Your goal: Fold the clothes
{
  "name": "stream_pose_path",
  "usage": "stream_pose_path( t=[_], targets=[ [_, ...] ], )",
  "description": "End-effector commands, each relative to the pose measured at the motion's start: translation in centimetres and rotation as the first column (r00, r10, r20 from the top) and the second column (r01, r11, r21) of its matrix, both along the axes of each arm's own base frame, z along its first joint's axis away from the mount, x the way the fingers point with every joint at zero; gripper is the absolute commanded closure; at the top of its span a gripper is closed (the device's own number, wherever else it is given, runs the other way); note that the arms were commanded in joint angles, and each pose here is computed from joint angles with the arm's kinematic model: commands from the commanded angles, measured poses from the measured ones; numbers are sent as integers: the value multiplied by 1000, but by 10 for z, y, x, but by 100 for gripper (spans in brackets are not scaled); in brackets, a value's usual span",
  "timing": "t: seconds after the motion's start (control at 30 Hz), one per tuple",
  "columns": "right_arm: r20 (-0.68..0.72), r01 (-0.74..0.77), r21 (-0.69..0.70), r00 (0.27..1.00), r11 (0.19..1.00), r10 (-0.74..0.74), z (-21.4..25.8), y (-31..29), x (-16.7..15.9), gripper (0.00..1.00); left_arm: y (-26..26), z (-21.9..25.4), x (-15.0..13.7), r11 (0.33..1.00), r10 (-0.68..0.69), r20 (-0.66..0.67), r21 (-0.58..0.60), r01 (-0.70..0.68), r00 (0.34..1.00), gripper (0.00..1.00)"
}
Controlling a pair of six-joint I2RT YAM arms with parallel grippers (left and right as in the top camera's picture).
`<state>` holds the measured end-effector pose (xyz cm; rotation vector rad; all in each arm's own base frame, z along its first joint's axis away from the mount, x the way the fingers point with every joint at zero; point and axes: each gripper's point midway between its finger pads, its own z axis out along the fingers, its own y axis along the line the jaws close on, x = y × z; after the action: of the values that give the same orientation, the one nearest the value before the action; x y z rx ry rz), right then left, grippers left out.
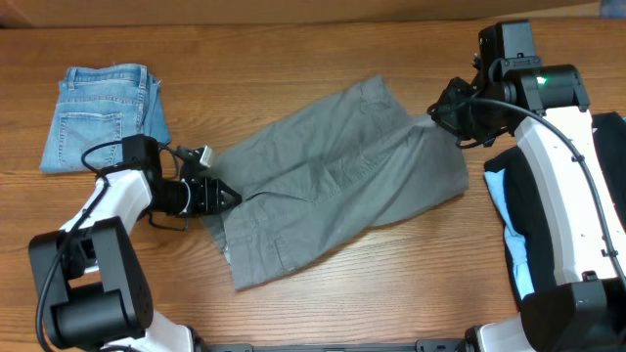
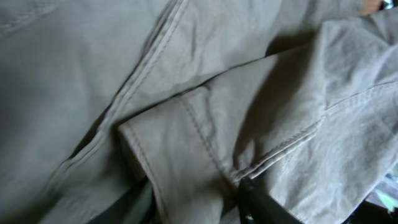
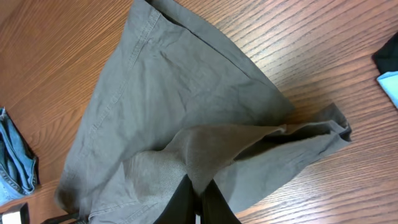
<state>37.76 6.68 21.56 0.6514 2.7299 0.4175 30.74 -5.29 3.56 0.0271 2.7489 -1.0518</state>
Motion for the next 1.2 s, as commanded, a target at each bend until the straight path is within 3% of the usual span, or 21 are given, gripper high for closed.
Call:
stream_pose_path(
  t=[0.0, 0.1, 0.2, 0.27, 0.53, 0.87, 1.17],
  targets=[
    [43, -9, 3, 999, 1000, 9, 13, -1, 4, 96, -10, -2, -3, 998, -36, 8, -47, 36, 999, 64],
    [43, -9, 3, 999, 1000, 9, 13, -1, 4, 96, -9, -6, -3, 999, -37, 2, -29, 37, 999, 69],
    [42, -9, 3, 999, 1000, 9, 13, -1, 4, 96, -7, -8, -3, 999, -34, -2, -16, 34, 999, 89],
    [42, -9, 3, 999, 1000, 9, 13, -1, 4, 96, -6, -7, -2, 1000, -21, -10, -22, 21, 1000, 96],
    [35, -30, -7, 999, 1000, 31, 12, -2, 1, 96, 9, 13, 9, 998, 52, -4, -45, -52, 999, 96],
    [43, -29, -7, 999, 1000, 29, 14, -2, 2, 96, 24, 62, 11, 996, 87, 105, 3, -88, 991, 96],
    [154, -31, -1, 988, 1000, 31, 26, 0, 25, 96, 63, 81, -11, 949, 170, 128, 246, -197, 977, 96]
  ],
)
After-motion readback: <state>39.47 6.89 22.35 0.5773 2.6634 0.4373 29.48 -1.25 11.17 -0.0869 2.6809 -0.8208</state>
